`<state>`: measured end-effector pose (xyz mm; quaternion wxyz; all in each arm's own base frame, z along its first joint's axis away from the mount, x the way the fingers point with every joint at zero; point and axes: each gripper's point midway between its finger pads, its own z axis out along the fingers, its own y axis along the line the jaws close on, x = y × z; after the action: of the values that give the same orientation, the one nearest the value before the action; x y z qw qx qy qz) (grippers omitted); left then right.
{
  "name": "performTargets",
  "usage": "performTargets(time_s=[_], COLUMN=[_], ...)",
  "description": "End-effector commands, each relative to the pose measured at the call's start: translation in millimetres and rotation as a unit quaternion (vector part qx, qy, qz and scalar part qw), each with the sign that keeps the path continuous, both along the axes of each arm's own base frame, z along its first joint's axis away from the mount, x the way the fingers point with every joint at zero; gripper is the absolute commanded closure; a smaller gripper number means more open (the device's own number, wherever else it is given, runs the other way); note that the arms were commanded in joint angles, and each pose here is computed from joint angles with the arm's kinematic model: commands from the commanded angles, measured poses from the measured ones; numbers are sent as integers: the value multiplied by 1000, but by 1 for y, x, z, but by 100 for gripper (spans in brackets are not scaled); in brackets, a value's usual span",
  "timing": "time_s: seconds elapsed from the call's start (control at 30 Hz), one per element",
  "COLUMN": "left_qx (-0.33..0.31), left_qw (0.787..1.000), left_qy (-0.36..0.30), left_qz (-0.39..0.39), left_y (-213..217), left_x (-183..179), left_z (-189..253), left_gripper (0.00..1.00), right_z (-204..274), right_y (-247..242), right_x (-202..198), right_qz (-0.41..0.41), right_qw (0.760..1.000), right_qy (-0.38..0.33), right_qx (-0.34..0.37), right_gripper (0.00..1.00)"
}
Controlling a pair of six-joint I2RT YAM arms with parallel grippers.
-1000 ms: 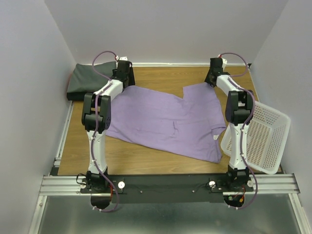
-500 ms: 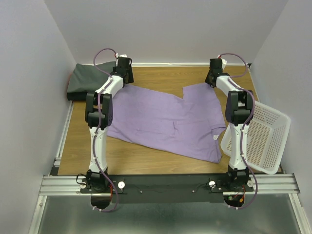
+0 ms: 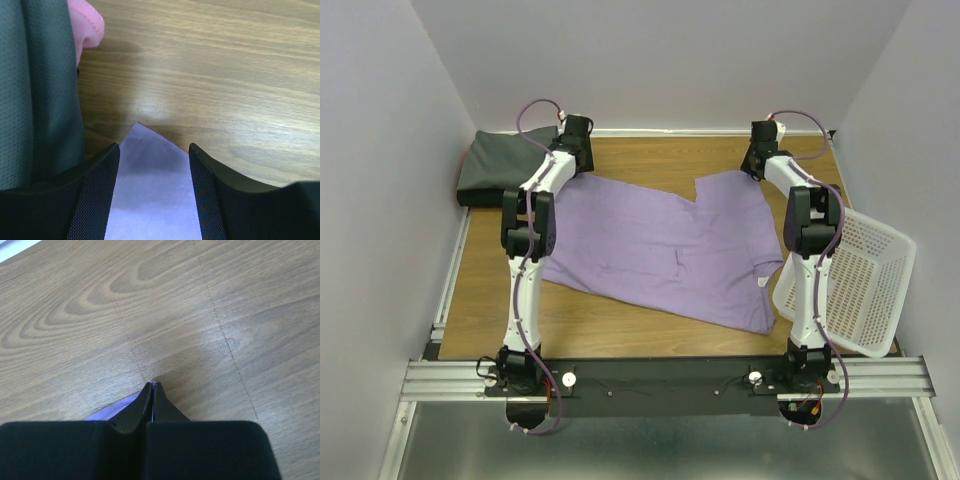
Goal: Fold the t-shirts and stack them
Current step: Fold the tshirt
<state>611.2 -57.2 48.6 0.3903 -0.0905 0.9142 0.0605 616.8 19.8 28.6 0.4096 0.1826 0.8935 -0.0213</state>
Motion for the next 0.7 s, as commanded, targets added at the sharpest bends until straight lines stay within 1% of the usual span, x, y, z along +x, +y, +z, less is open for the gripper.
performTargets(time_s=[0.0,0.23,0.3,0.33,0.4,0.43,0.5,0.53,0.67], left_qx=[21,27,28,29,32,36,38,39,41], left_qw=[999,999,999,999,998,998,998,998,998], left_qy=[33,42,45,44,45,46,46,46,46], left_qz=[8,0,-1,0,2,3,3,4,4], left_y=[10,10,10,10,11,13,14,14,16], left_x=[-4,1,1,1,1,0,0,-1,-3], left_z=[-18,-27,-28,-28,-28,-29,-28,-27,-25], left_gripper=[34,35,37,41,42,48,54,60,67], right_z=[-2,2,1,1,2,2,2,4,4], right_y=[4,8,7,7,9,7,7,6,6], right_x=[-14,-14,-13,-13,-13,-13,-14,-14,-16], right_qz=[11,17,18,18,19,18,17,17,17], right_qw=[1000,999,999,999,999,999,999,999,999], right_qy=[24,22,22,22,21,21,21,20,22], right_qx=[14,19,21,21,22,21,20,19,16], right_gripper=[96,96,96,96,96,96,96,97,97])
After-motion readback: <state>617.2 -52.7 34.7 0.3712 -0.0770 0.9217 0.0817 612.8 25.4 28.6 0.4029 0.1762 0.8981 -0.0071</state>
